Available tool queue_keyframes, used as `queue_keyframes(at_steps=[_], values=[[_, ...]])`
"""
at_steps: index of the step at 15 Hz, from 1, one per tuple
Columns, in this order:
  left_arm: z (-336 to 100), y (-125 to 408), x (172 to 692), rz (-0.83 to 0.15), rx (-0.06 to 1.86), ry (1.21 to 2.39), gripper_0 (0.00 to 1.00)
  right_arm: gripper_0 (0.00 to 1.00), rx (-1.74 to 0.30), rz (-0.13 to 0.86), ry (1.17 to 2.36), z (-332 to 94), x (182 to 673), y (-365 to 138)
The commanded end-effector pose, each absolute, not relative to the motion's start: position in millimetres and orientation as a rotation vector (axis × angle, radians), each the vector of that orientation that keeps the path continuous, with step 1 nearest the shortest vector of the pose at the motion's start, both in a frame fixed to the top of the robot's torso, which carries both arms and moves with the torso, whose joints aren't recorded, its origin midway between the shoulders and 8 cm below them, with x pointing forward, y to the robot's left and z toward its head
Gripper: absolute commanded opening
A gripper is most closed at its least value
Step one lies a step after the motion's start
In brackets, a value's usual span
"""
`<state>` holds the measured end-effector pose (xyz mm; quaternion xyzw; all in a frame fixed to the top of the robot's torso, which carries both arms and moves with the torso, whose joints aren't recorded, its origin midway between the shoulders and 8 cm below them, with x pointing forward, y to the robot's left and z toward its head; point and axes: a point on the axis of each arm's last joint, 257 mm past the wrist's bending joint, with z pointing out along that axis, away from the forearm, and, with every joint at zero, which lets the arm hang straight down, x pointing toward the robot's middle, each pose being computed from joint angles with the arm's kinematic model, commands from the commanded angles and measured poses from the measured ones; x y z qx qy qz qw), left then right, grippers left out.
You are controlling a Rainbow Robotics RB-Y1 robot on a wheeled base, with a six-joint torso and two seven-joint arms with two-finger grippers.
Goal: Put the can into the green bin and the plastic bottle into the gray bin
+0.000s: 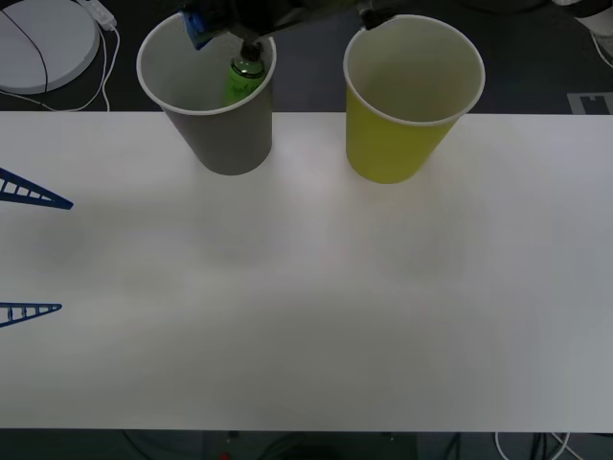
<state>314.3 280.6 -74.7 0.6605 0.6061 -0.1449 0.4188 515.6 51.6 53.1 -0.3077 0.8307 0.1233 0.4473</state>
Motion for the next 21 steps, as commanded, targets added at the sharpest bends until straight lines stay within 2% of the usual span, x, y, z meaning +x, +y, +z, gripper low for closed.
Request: queue_keyframes(at_steps=[1, 4, 7, 14, 21], values=[[-74.7, 280.6, 314.3, -0.363, 1.656, 1.520, 1.00, 1.00, -0.763, 0.313, 2.042, 50.9, 513.8, 37.7], [-74.7, 280.6, 314.3, -0.363, 1.656, 1.520, 1.00, 1.00, -0.721, 0.381, 2.023, 44.3, 511.3, 24.6], [-74.7, 280.6, 314.3, -0.363, 1.656, 1.520, 1.00, 1.00, -0.739, 0.374, 1.988, 33.7, 503.7, 11.1], [-74.7, 280.6, 314.3, -0.363, 1.656, 1.520, 1.00, 1.00, -0.854, 0.514, 1.821, 40.6, 449.6, 20.9], [-74.7, 280.6, 314.3, -0.363, 1.656, 1.520, 1.00, 1.00, -0.884, 0.554, 1.703, 35.3, 433.0, 8.5]])
